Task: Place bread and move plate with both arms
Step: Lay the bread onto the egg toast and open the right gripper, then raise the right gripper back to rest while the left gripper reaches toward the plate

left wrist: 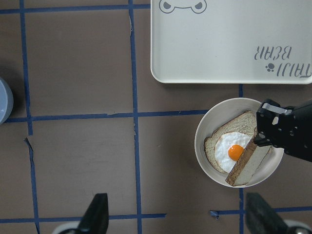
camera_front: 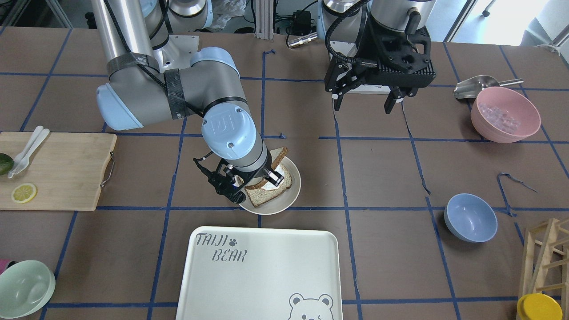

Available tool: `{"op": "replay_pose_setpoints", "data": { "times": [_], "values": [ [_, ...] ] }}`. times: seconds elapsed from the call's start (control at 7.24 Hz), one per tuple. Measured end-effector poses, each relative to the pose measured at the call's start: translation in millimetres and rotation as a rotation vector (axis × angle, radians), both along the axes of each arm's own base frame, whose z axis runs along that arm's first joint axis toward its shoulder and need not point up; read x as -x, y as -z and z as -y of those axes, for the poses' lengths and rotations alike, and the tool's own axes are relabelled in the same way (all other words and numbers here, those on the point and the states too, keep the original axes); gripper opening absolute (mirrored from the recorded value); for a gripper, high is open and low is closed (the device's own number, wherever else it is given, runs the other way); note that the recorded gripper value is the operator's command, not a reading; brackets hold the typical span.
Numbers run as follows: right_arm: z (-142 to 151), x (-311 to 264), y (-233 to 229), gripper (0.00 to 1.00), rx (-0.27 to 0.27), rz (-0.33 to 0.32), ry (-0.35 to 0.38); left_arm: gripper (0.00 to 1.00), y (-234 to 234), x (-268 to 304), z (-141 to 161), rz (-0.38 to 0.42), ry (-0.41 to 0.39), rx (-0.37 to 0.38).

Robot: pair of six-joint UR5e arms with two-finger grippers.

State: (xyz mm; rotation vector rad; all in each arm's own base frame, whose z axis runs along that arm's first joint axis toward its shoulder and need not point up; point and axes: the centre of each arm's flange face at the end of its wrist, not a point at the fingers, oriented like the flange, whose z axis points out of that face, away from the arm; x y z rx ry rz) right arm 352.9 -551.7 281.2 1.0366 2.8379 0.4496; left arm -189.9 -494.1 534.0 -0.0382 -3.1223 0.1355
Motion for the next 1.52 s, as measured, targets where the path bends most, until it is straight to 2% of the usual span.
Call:
{"op": "replay_pose_setpoints", "data": {
  "times": [0.28, 0.55, 0.69, 0.83, 0.97, 1.11, 1.52],
  "values": [
    [6, -2, 3, 0.69, 0.043, 0.011, -0.011, 1.0, 0, 0, 0, 0.0, 0.0, 0.0],
    [11, -2, -2, 0.69, 0.08, 0.016, -0.014, 1.0, 1, 0, 0, 0.0, 0.0, -0.001],
    [15, 2, -9, 0.7, 0.116, 0.008, -0.036, 1.0, 1, 0, -1, 0.0, 0.0, -0.002],
    [18, 13, -22, 0.7, 0.168, -0.023, -0.11, 1.0, 2, 1, 0, -0.001, 0.003, -0.003],
    [16, 30, -45, 1.0, 0.214, -0.056, -0.209, 1.0, 3, 1, 0, -0.002, 0.007, -0.003],
    [12, 55, -69, 1.0, 0.225, -0.07, -0.299, 1.0, 3, 2, -1, -0.001, 0.012, -0.009],
    [-7, 149, -136, 1.0, 0.189, -0.053, -0.559, 1.0, 14, 1, 6, 0.006, 0.009, -0.06]
  ]
}}
